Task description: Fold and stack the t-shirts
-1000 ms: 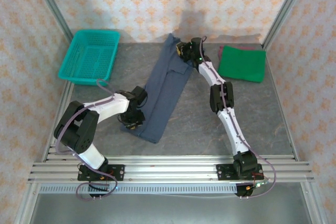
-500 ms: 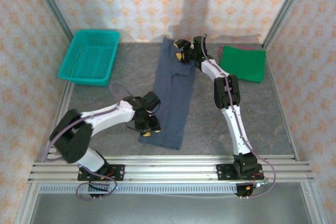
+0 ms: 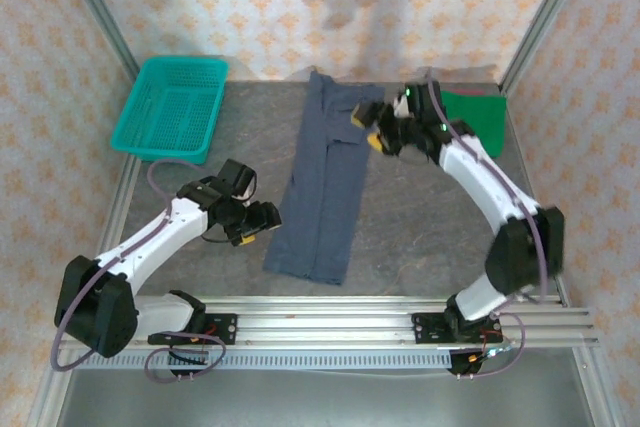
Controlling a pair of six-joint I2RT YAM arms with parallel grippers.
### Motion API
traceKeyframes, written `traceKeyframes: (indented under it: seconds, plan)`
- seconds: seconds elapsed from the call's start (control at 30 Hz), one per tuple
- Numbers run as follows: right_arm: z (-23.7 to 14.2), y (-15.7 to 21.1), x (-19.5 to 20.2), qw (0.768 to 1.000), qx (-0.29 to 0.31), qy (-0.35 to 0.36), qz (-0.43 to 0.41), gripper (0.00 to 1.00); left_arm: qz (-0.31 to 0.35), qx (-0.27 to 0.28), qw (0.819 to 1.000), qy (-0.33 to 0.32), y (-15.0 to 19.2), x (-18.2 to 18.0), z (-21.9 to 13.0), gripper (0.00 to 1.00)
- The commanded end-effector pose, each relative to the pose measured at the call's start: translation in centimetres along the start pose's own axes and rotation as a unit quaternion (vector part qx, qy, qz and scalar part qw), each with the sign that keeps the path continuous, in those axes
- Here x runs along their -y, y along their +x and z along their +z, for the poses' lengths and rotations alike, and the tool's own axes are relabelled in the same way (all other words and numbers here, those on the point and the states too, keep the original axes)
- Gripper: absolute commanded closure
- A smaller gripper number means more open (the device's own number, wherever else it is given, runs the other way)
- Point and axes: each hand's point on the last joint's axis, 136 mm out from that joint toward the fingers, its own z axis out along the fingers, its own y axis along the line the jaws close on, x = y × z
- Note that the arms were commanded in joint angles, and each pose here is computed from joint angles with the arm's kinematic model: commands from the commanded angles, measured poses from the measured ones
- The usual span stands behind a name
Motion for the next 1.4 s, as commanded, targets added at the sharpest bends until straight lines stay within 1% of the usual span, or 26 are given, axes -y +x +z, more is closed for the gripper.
traceKeyframes:
  seconds: [0.0,0.03,0.13,0.23,0.37,0.43,0.63,0.77,0.87,0.93,1.13,1.2,1.37]
  plan:
    - [0.4,10.7,8.1,0.986,-0.119,0.111,0.029,0.28,0.033,-0.036,0.999,0.010,1.2,-0.3,1.6,0.33]
    - [0.1,13.3,9.1,0.982,-0.141,0.122,0.023,0.28,0.034,-0.048,0.998,-0.004,1.5,-1.0,2.0,0.35]
    - [-0.2,18.7,12.0,0.970,-0.181,0.159,0.021,0.29,0.036,-0.078,0.996,-0.027,2.6,-2.5,3.4,0.38]
    - [0.7,21.3,14.1,0.967,-0.190,0.170,0.029,0.31,0.037,-0.095,0.994,-0.026,3.3,-3.1,4.8,0.39]
    - [2.7,23.3,15.2,0.967,-0.197,0.162,0.025,0.31,0.035,-0.130,0.991,-0.022,4.6,-3.9,6.5,0.43]
    - [3.6,24.3,14.7,0.968,-0.200,0.149,0.020,0.31,0.039,-0.139,0.989,-0.019,5.0,-4.0,6.7,0.44]
    - [5.2,26.1,15.0,0.963,-0.213,0.162,0.012,0.31,0.044,-0.157,0.987,0.006,6.1,-3.4,7.3,0.47]
    - [5.7,26.7,15.4,0.959,-0.222,0.178,0.011,0.35,0.054,-0.167,0.984,0.019,6.8,-2.5,7.6,0.48]
    - [6.1,26.6,15.8,0.958,-0.218,0.188,0.011,0.43,0.060,-0.172,0.983,0.028,7.0,-1.8,7.8,0.51]
    - [6.5,26.5,15.6,0.958,-0.219,0.187,0.005,0.50,0.063,-0.174,0.982,0.034,7.1,-1.2,8.0,0.53]
    - [7.2,26.8,15.7,0.952,-0.233,0.200,-0.006,0.81,0.070,-0.188,0.979,0.033,7.6,-0.5,8.8,0.64]
    - [7.2,26.8,15.7,0.951,-0.234,0.200,-0.006,0.88,0.074,-0.192,0.978,0.038,7.7,0.2,8.9,0.69]
    - [6.9,26.7,15.6,0.951,-0.234,0.203,-0.012,0.96,0.087,-0.193,0.977,0.038,7.5,1.7,8.9,0.75]
